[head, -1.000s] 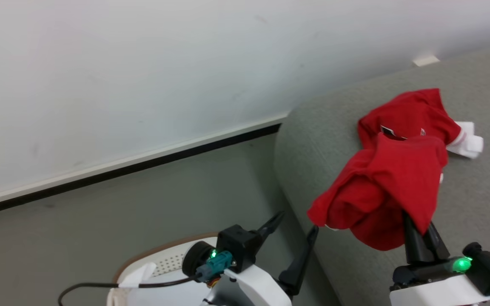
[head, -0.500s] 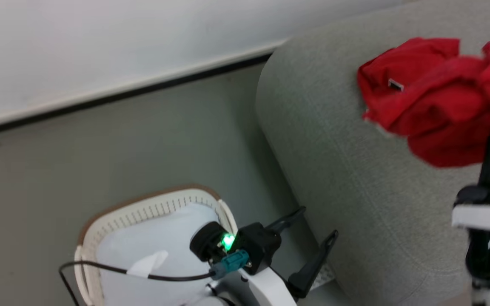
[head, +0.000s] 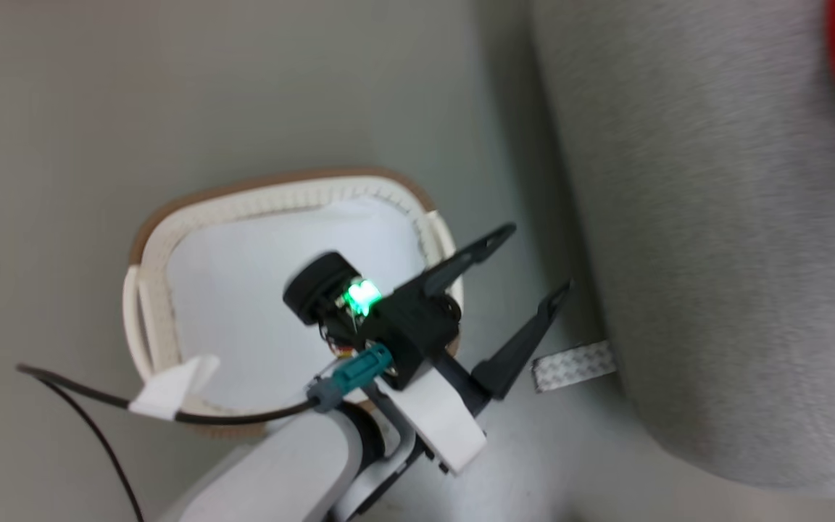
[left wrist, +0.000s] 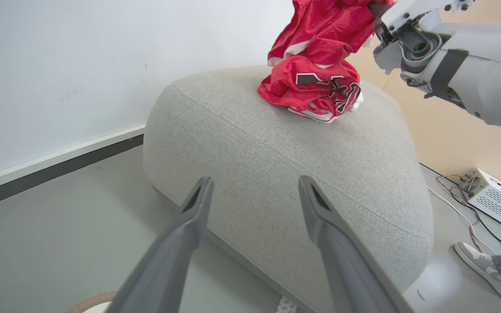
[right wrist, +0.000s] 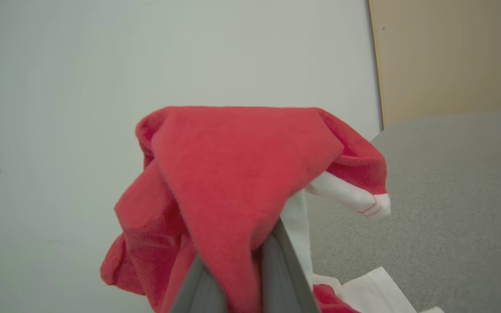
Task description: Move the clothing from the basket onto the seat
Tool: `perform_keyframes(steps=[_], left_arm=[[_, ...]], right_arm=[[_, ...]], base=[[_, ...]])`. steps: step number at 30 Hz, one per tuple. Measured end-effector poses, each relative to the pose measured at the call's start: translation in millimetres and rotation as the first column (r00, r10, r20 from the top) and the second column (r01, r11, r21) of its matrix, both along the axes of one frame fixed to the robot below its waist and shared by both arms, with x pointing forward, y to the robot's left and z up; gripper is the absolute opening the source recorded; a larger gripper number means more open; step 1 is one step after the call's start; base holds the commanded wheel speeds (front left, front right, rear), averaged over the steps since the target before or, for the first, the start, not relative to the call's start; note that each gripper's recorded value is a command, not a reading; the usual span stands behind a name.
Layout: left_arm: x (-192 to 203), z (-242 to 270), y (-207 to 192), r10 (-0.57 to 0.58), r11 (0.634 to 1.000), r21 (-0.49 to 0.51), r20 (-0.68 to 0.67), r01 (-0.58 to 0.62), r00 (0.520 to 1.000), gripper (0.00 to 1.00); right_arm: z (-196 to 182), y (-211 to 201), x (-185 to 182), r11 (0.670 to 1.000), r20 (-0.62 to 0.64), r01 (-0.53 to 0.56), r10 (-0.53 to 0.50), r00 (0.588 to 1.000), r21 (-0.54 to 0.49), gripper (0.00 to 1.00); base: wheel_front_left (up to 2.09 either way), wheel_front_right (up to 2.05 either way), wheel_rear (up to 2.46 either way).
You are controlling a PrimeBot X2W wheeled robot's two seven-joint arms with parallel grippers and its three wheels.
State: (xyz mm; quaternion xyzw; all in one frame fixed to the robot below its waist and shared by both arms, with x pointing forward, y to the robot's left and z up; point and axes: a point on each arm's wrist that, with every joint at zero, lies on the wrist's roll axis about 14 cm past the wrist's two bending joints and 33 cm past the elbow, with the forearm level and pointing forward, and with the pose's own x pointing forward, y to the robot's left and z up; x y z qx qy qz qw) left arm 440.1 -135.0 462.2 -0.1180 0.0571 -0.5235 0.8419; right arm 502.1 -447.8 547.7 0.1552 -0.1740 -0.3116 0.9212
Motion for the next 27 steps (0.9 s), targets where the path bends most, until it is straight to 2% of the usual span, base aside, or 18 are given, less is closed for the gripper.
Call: perform_keyframes(steps=[2,3,4,5,10,17,24,27], left_arm=[[13,-7,7,0.033,0.999,-0.008,-0.009,-0.033,0.999,1.00],[18,-10,11,0.049,0.999,-0.012,-0.014,-0.049,0.999,1.00],[22,-14,15,0.064,0.998,-0.012,-0.021,-0.064,0.998,1.00],[25,-17,19,0.077,0.997,-0.013,-0.026,-0.078,0.997,1.00],[38,-24,35,0.143,0.989,-0.020,-0.044,-0.144,0.989,1.00],[48,-4,58,0.264,0.961,-0.070,-0.047,-0.267,0.963,1.00],[41,10,98,0.420,0.906,-0.044,-0.017,-0.420,0.907,1.00],[36,16,123,0.501,0.865,-0.025,0.019,-0.501,0.865,1.00]], right_arm=[[-22,-11,5,0.999,-0.050,0.042,-0.041,0.998,0.010,0.00],[-34,-15,7,0.998,-0.074,0.062,-0.060,0.995,0.018,0.10],[-45,-18,7,0.996,-0.088,0.082,-0.079,0.993,0.032,0.34],[-55,-20,7,0.994,-0.100,0.101,-0.096,0.990,0.049,0.99],[-90,-18,0,0.984,-0.162,0.156,-0.142,0.977,0.081,1.00],[-77,3,-32,0.993,-0.151,0.110,-0.103,0.983,0.040,1.00],[-40,31,-76,0.995,-0.170,0.014,-0.031,0.985,-0.097,1.00],[-22,55,-88,0.981,-0.195,-0.067,0.031,0.980,-0.182,1.00]], base=[[0.00,0.00,0.00],[0.00,0.00,0.00],[0.00,0.00,0.00],[0.00,0.00,0.00],[0.00,0.00,0.00],[0.00,0.00,0.00],[0.00,0.00,0.00],[0.00,0.00,0.00]])
